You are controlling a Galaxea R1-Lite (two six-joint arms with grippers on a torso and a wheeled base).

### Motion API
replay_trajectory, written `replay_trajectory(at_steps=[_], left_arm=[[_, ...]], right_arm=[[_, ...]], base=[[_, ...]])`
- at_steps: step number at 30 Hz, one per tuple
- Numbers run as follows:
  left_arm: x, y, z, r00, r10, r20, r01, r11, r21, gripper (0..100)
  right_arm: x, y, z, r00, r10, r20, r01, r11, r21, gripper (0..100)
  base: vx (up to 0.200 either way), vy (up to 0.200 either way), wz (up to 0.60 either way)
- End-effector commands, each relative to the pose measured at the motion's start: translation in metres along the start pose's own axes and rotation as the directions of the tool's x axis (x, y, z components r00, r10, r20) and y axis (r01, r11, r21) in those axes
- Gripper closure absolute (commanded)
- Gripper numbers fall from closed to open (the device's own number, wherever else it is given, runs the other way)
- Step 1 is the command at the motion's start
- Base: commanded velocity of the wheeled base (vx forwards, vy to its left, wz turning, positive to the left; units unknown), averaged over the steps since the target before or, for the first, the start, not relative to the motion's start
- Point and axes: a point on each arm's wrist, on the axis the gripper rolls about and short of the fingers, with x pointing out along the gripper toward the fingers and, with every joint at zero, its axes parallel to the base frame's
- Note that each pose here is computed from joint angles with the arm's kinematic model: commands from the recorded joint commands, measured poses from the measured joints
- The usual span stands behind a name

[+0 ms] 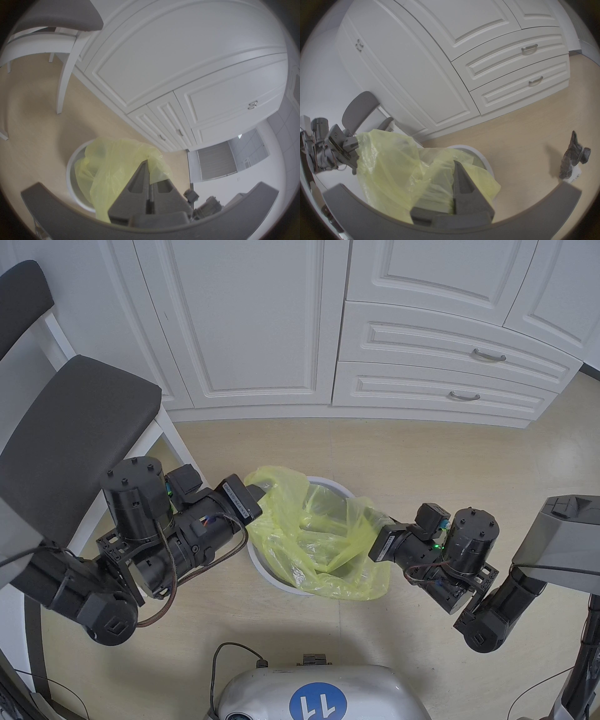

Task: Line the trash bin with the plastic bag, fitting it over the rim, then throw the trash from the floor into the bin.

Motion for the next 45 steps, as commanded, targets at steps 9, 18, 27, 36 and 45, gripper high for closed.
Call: replay_trajectory(at_steps=[9,18,27,36,45], left_arm=[[0.055,0.054,-0.024,0.980,0.119,0.159,-0.104,0.989,-0.103,100],[0.053,0.052,-0.021,0.979,0.120,0.166,-0.104,0.989,-0.102,100],[0.048,0.046,-0.019,0.980,0.102,0.171,-0.085,0.991,-0.102,100],[0.052,0.040,-0.034,0.980,0.017,0.200,0.004,0.995,-0.104,100],[0.063,0.060,-0.058,0.986,0.042,0.164,-0.017,0.988,-0.151,100]], right_arm=[[0.023,0.012,0.007,0.993,-0.021,0.118,0.010,0.996,0.092,100],[0.017,0.010,0.024,0.986,-0.040,0.161,0.031,0.998,0.054,100],[0.000,0.006,0.056,0.979,-0.069,0.189,0.071,0.997,-0.004,100],[-0.007,0.007,0.053,0.990,-0.086,0.114,0.089,0.996,-0.015,100],[0.004,0.006,0.025,0.995,-0.085,0.050,0.086,0.996,-0.017,100]], base=[[0.000,0.000,0.00],[0.000,0.000,0.00],[0.000,0.000,0.00],[0.000,0.000,0.00],[0.000,0.000,0.00]])
